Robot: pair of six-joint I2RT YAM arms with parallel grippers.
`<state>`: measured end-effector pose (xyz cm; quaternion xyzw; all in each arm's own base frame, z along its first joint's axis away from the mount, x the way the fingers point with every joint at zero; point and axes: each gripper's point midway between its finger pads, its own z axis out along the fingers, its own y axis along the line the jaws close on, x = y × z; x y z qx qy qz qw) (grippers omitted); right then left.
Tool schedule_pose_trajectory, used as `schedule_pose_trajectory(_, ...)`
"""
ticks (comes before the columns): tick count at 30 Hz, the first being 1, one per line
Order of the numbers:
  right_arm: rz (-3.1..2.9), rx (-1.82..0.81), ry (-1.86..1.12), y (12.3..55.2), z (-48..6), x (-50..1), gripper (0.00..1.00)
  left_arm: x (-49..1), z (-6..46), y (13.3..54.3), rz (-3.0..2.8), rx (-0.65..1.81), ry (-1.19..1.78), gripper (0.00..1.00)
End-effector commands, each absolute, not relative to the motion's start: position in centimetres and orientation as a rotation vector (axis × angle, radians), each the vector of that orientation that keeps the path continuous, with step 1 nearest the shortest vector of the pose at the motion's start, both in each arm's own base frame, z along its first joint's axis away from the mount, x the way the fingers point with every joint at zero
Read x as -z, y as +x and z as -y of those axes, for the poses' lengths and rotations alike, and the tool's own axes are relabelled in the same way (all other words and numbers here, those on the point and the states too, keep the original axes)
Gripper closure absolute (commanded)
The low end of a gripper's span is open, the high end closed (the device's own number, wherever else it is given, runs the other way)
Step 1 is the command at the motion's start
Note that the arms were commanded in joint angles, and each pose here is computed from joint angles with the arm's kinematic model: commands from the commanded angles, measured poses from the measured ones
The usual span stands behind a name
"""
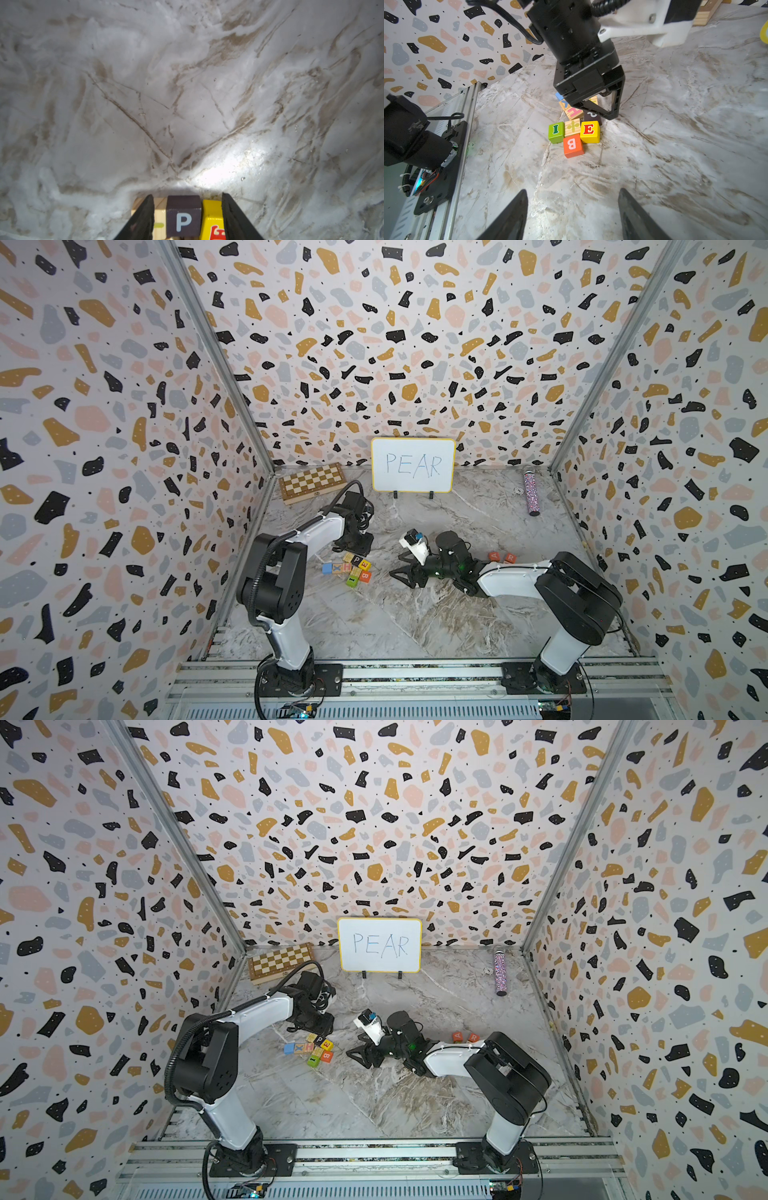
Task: Spell the uppercase word “pear” with letter blocks
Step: Pick up the letter block from the center of the board.
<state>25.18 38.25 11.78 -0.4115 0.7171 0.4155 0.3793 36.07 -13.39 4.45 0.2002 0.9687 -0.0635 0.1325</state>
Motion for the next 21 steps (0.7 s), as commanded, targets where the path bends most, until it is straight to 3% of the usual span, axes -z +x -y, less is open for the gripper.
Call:
schedule_pose_trajectory(1,-1.791,-1.058,-1.05,25.2,-38.3,-13.0,0.31,-4.6,14.2,36.8,-2.786,0.198,0.627,0.48)
schedule_pose_trajectory(21,-1.752,-1.076,-1.103,24.2,-38.8,-13.2,0.31,-2.5,12.5,34.2,-2.908,0.147,0.539,0.49)
